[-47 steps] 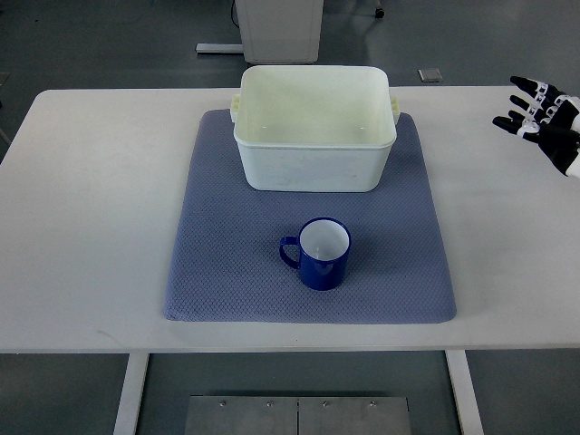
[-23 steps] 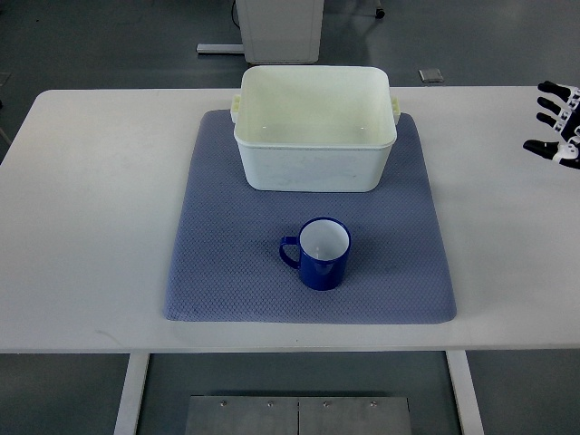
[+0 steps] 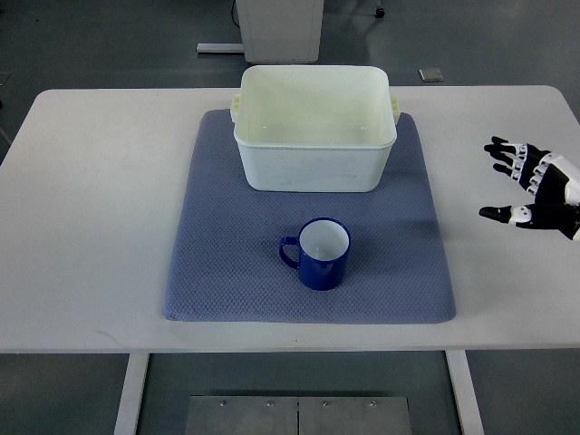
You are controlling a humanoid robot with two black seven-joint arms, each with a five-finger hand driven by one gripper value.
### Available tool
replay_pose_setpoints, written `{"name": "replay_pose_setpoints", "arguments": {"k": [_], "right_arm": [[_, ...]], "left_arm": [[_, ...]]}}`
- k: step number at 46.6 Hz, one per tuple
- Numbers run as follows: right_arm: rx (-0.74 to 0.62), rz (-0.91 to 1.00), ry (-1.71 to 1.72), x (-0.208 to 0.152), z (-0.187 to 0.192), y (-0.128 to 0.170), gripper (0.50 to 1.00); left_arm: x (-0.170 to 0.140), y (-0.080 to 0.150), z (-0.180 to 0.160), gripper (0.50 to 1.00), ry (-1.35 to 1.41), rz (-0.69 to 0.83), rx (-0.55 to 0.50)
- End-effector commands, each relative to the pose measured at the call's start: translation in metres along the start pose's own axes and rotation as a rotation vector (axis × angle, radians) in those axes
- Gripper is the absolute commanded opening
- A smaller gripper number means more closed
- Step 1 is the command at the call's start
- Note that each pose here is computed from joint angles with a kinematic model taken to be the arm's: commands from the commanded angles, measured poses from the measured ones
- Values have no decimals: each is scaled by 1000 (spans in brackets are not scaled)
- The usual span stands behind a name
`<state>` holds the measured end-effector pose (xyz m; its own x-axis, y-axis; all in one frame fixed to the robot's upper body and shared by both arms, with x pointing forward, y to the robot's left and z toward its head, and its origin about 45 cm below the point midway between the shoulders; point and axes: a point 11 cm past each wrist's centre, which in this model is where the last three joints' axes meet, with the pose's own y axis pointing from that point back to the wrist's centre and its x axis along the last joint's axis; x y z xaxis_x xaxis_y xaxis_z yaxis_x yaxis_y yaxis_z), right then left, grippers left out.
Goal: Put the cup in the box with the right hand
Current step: 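Move the right hand toward the blue mug, fingers open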
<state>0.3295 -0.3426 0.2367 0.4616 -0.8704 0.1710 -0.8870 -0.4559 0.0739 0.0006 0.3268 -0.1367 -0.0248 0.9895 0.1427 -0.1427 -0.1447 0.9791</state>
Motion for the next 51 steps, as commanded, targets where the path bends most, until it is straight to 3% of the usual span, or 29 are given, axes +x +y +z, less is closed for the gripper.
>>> {"name": "replay_pose_setpoints", "arguments": {"k": [1,24,51], "right_arm": [[-14,-34,6,-11,8,0,1000],[-36,-108,-33,-62,34,-12,1000],[-28,-137,-57,-85,39,-20,1000]], "left_arm": [[0,0,0,1000,0,0,0],[0,0,0,1000,0,0,0],[0,0,0,1000,0,0,0]]}}
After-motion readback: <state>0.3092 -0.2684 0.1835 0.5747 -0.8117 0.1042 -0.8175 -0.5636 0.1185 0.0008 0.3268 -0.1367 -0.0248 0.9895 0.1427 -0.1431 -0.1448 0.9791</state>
